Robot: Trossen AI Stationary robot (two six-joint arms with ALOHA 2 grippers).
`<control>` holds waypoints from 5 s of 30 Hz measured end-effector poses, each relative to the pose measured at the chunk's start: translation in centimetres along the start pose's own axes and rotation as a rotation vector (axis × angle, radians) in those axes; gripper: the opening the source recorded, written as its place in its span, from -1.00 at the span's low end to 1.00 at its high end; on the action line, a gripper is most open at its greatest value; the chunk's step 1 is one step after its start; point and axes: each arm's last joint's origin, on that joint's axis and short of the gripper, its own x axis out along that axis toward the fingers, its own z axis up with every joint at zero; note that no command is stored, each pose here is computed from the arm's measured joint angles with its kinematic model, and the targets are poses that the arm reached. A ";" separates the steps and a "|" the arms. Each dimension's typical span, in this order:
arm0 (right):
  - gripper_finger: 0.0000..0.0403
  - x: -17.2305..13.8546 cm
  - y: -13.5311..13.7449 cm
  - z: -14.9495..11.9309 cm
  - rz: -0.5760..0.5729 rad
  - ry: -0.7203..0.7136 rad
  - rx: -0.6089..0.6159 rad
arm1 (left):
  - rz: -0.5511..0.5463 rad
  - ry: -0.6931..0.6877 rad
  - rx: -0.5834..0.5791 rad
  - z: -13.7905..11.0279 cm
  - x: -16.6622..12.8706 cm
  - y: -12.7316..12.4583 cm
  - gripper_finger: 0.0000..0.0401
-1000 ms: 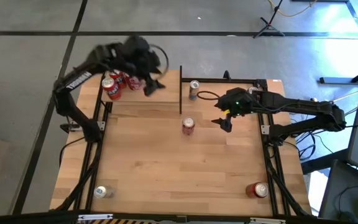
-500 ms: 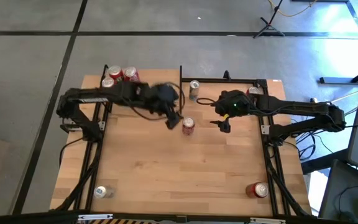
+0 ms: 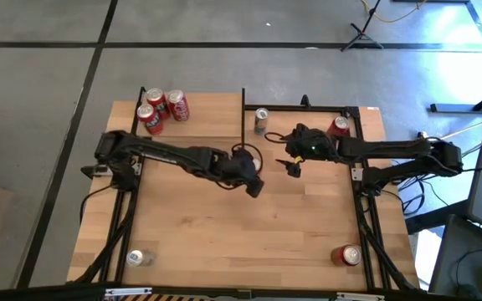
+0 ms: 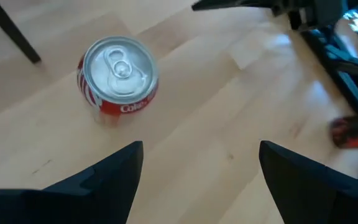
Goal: Place canned beverage on shelf
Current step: Put the red-white soda can on the shelf aligned with the other red-white soda can
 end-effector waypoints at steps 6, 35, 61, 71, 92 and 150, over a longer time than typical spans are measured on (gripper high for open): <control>0.82 2.8 -0.1 -0.4 -0.018 0.000 0.039 | 0.081 0.015 -0.053 -1.1 3.0 0.3 0.53; 0.82 6.5 1.8 -0.8 0.247 -0.061 0.164 | 0.437 0.085 0.087 -3.4 5.2 3.0 0.53; 0.82 6.5 1.1 0.5 0.047 -0.119 0.039 | 0.121 0.110 0.098 -5.9 3.7 -1.2 0.53; 0.82 7.9 1.8 -0.2 0.164 -0.114 0.052 | 0.266 -0.009 0.103 -5.3 4.7 0.0 0.53; 0.82 6.5 6.2 0.8 0.249 -0.155 -0.085 | 0.472 0.158 0.147 -5.3 2.3 2.6 0.53; 0.82 -2.3 0.8 0.9 0.086 -0.038 0.099 | 0.180 0.060 -0.449 -0.8 -0.7 1.5 0.53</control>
